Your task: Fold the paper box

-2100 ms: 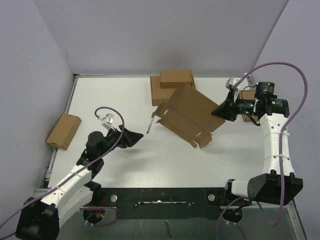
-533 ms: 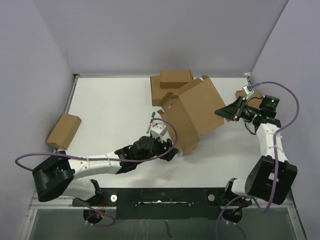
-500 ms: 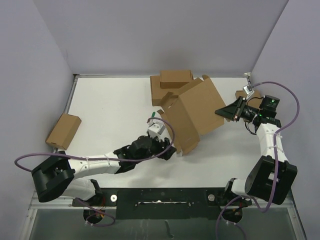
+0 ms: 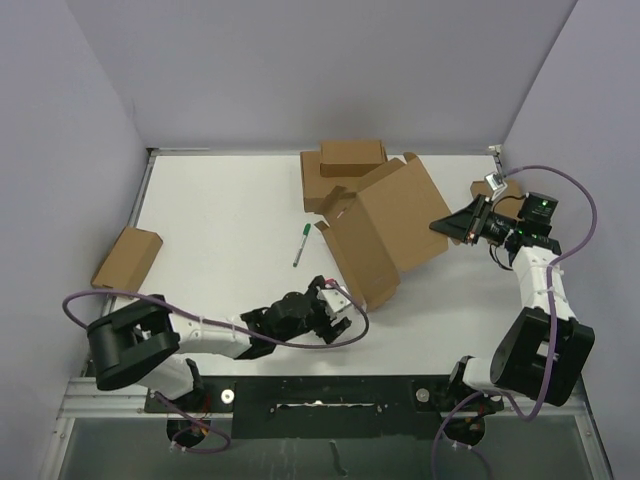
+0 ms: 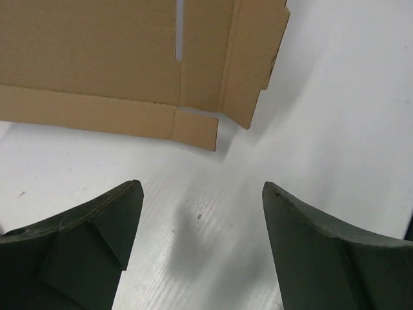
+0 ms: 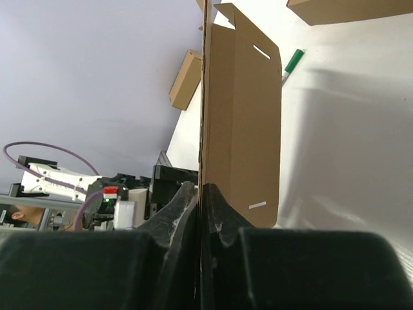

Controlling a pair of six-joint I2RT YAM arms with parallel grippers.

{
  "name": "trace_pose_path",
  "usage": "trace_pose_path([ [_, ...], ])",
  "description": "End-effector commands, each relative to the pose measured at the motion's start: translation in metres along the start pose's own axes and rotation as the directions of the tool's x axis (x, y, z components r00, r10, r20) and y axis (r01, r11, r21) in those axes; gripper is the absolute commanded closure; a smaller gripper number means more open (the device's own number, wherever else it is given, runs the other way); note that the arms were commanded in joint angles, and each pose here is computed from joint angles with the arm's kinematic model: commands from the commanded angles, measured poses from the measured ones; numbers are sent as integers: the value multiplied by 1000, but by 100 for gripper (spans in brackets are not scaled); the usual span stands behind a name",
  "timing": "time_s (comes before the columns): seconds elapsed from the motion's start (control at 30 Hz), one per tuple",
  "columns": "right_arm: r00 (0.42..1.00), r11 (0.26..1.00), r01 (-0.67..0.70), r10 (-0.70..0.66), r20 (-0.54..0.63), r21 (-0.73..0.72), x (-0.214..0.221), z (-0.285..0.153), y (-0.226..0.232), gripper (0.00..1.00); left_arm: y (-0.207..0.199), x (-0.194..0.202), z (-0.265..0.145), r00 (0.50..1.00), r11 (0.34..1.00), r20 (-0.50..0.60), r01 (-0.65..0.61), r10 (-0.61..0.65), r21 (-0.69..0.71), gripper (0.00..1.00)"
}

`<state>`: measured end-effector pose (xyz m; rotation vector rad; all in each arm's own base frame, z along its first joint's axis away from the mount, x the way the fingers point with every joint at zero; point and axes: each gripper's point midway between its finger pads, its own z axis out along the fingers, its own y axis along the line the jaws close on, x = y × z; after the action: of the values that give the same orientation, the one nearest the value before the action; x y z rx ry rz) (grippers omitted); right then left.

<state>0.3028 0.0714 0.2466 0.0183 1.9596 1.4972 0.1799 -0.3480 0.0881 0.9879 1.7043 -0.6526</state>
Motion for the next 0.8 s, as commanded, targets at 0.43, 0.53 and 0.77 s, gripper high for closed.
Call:
trace_pose_path([
  [0.43,999,998,33,-33,-11,-58,-1,-1,6,100,7,-10,69,981,982,86,-165,173,-89,26],
  [0.53,999,998,30,-31,-13,-63,-1,-1,7,100,17,-4,72,983,976,77,-153,166,-154,28],
  [0.77,999,998,29,-30,-13,-64,0,-1,7,100,29,-2,73,985,965,80,-134,156,-225,38],
])
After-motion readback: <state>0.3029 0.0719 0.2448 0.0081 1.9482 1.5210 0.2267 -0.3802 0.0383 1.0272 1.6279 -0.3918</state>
